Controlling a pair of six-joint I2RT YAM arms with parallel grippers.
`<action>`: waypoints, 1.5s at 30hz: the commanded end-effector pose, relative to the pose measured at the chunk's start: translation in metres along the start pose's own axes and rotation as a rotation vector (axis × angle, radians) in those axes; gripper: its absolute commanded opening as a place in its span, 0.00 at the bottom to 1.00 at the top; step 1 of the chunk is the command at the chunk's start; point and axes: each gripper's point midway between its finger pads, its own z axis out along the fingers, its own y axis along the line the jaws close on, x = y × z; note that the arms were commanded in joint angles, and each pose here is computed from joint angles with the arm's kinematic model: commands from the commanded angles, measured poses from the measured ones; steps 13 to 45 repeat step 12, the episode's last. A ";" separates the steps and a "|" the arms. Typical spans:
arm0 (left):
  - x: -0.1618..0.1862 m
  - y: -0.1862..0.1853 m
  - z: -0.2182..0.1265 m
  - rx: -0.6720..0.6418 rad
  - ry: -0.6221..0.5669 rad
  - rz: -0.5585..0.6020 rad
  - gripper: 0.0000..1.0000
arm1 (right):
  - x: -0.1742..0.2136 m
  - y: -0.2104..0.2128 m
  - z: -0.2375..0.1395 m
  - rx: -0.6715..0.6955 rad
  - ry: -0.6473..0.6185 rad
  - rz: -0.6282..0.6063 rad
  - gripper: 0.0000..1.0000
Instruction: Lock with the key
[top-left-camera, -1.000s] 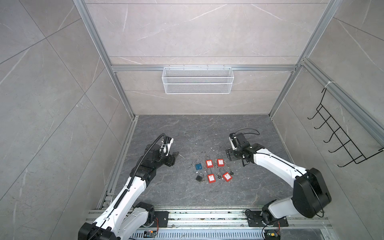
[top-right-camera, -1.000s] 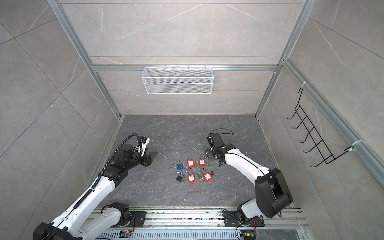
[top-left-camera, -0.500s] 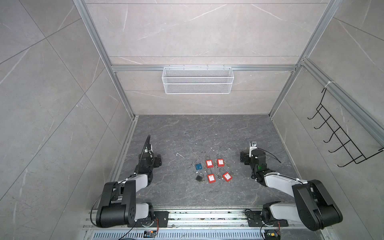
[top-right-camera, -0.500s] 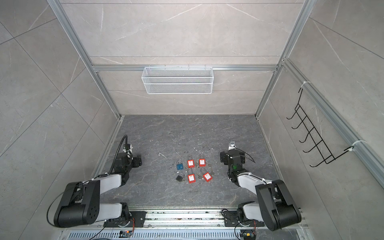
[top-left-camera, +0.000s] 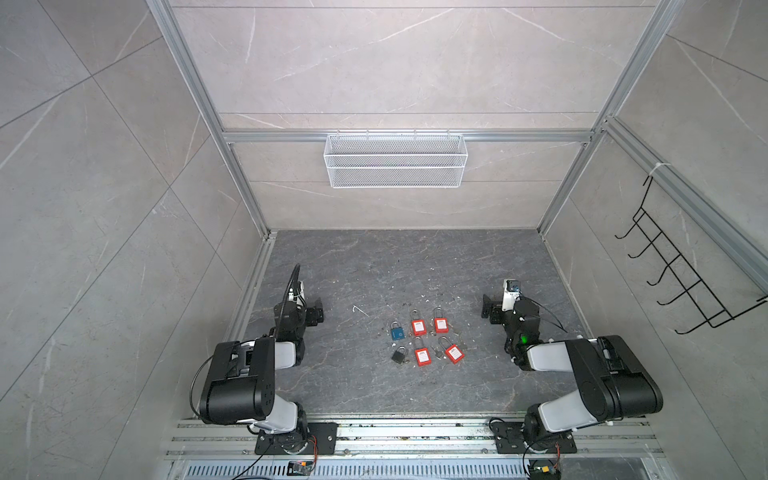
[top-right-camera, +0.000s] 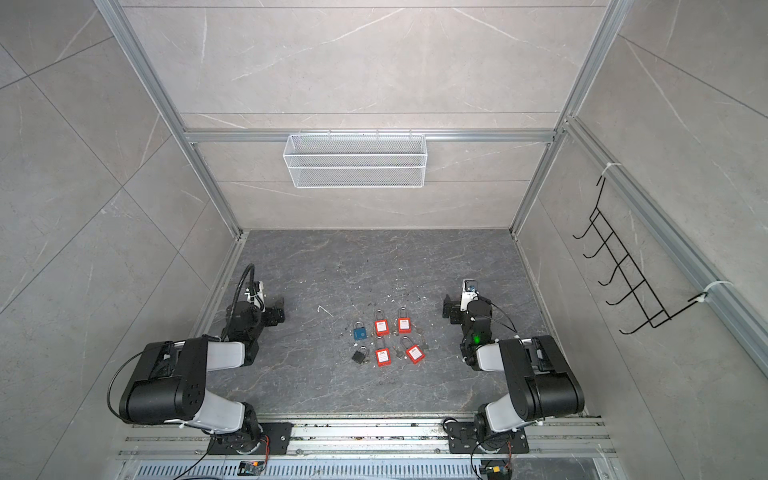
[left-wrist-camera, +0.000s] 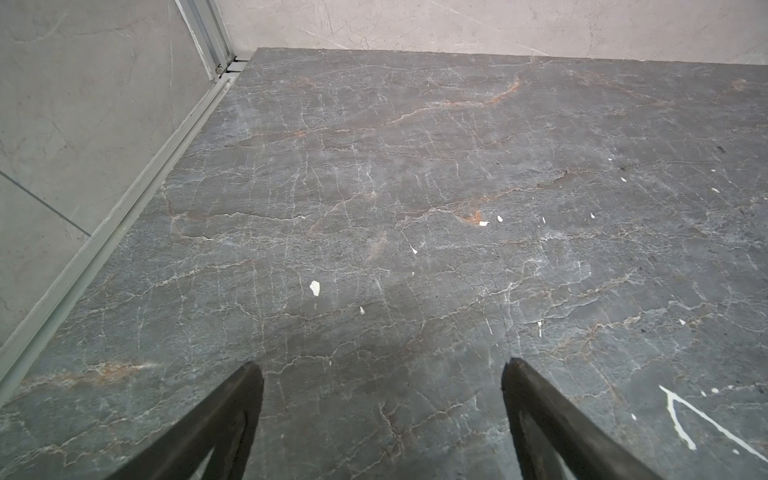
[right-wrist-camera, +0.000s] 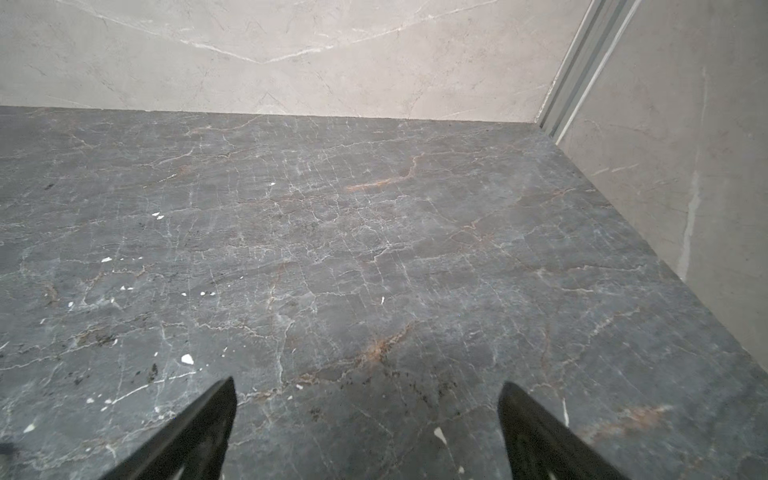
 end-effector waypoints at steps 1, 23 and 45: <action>-0.014 -0.002 0.001 0.016 -0.045 -0.008 0.98 | -0.010 0.002 0.005 -0.023 -0.022 0.029 0.99; -0.015 0.009 0.002 -0.049 -0.039 -0.032 1.00 | -0.011 0.001 0.005 -0.029 -0.021 0.031 0.99; -0.015 0.009 0.002 -0.049 -0.039 -0.032 1.00 | -0.011 0.001 0.005 -0.029 -0.021 0.031 0.99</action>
